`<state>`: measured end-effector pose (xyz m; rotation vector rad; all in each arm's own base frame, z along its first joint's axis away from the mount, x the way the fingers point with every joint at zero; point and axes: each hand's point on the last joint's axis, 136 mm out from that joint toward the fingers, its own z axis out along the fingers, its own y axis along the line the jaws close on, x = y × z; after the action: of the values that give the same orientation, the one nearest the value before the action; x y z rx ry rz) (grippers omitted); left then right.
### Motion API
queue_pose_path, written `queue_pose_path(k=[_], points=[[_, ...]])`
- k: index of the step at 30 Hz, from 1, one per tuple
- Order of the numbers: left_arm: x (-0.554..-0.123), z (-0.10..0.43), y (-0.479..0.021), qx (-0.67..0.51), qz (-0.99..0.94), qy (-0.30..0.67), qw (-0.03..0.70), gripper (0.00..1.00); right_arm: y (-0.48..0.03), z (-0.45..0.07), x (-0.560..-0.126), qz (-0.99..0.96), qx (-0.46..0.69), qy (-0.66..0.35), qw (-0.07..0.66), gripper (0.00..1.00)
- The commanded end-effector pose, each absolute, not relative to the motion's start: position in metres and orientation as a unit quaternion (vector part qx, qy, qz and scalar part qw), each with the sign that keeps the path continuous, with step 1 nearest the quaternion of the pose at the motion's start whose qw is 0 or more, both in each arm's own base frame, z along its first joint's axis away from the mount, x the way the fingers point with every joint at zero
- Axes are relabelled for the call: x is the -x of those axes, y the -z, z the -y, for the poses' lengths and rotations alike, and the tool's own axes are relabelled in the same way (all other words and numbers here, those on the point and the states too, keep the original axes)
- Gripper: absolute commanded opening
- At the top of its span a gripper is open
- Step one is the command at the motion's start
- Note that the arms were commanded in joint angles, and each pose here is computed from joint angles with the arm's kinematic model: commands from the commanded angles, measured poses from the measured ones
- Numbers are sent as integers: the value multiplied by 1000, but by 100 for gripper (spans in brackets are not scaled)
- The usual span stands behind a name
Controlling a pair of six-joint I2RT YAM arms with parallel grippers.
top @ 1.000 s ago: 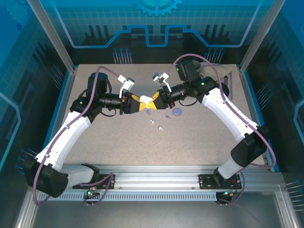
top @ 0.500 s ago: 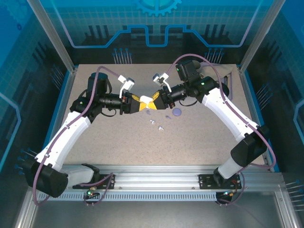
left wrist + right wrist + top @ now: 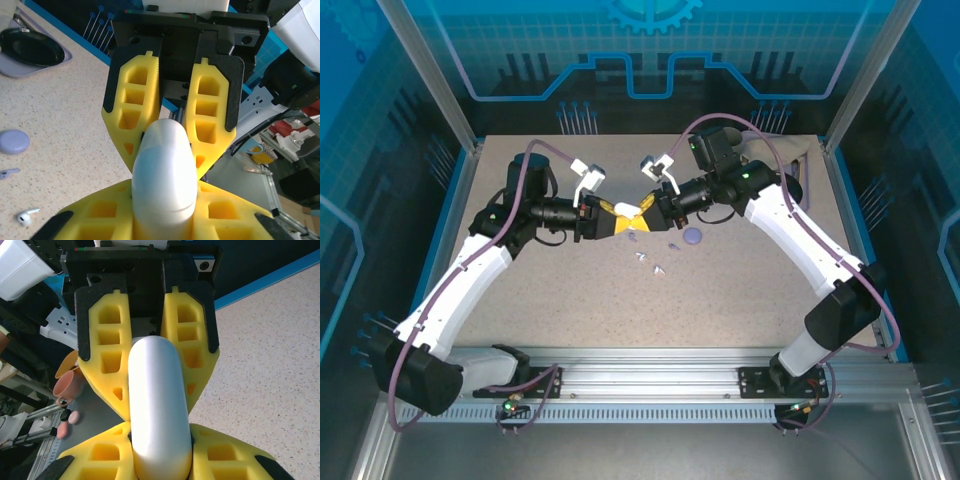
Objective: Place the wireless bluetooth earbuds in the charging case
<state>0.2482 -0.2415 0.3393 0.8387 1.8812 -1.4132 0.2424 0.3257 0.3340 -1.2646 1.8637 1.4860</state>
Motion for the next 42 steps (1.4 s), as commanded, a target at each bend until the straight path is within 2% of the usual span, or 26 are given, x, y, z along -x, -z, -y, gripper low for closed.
queue_pose_path(k=[1, 4, 5, 9, 15, 24, 30, 42], points=[[-242, 251, -344, -337, -700, 543, 317, 12, -334, -336, -240, -669, 470, -530, 225, 19], [-247, 250, -343, -327, -710, 531, 327, 5, -335, -332, -244, -675, 465, -519, 241, 28], [-249, 249, -343, -325, -712, 527, 332, 3, -336, -331, -245, -678, 463, -515, 247, 36], [-253, 247, -345, -334, -703, 511, 365, 2, -341, -319, -251, -689, 451, -491, 283, 51], [-246, 246, -342, -389, -660, 483, 424, 3, -354, -298, -254, -695, 441, -459, 335, 60], [-234, 249, -348, -456, -607, 474, 447, 0, -360, -289, -240, -651, 482, -450, 375, 66], [-223, 255, -354, -496, -569, 501, 424, 0, -367, -293, -224, -620, 515, -476, 352, 67], [-219, 258, -351, -512, -560, 496, 422, 1, -358, -307, -237, -642, 512, -467, 327, 66]])
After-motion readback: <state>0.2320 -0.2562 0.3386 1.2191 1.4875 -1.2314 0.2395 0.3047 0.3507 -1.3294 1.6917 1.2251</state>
